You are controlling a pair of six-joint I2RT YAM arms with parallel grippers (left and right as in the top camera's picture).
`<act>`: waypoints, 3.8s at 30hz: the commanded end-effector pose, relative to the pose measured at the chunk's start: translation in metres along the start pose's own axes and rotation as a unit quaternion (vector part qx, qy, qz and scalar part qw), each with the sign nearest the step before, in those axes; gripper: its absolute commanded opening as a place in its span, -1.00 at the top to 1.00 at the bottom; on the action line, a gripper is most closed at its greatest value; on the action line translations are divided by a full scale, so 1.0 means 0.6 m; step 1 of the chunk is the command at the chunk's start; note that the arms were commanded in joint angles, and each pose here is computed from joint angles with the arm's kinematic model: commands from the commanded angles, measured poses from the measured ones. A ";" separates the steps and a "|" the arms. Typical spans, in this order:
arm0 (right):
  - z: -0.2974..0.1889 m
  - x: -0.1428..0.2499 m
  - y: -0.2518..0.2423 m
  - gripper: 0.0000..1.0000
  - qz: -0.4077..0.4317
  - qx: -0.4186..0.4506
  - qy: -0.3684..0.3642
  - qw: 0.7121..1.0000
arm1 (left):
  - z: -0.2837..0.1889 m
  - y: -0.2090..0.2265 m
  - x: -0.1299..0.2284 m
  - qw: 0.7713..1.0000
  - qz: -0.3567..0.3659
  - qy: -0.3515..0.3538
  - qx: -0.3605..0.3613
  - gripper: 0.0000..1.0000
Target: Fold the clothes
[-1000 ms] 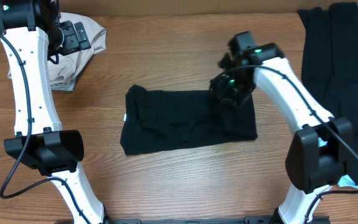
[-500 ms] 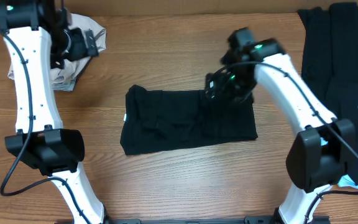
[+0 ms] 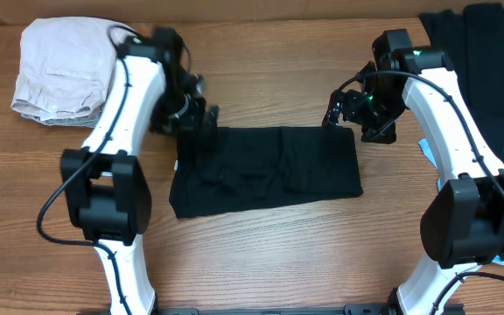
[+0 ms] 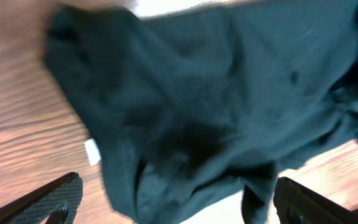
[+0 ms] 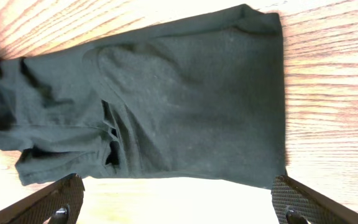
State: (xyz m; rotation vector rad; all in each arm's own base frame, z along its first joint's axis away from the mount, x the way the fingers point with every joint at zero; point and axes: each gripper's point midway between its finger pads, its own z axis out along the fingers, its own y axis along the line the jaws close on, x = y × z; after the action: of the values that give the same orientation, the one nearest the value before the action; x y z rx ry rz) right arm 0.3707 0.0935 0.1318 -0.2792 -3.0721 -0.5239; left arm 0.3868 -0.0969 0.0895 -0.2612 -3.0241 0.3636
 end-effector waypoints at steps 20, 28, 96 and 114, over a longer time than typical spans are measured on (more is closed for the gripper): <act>-0.028 -0.011 0.003 -1.00 -0.020 0.011 -0.033 0.999 | 0.170 0.097 0.086 0.992 0.015 0.065 -0.108 -0.73; -0.028 -0.012 0.002 -1.00 -0.020 0.012 -0.035 0.999 | 0.179 0.096 0.072 0.994 -0.018 0.040 -0.104 -0.31; 0.236 0.096 0.049 0.93 0.061 -0.134 0.088 0.985 | -0.091 -0.208 -0.008 0.997 0.031 -0.045 0.057 0.92; 0.231 0.084 0.049 0.92 0.061 -0.143 0.076 0.985 | -0.061 -0.376 -0.016 0.986 0.107 -0.104 0.074 0.68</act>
State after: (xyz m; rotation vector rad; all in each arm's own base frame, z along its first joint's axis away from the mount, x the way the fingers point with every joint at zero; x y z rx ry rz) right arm 0.3271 0.1762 0.0152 -0.3868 -2.8200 -0.9131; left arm 0.3626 -0.2987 0.1683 -0.5860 -3.1298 0.6391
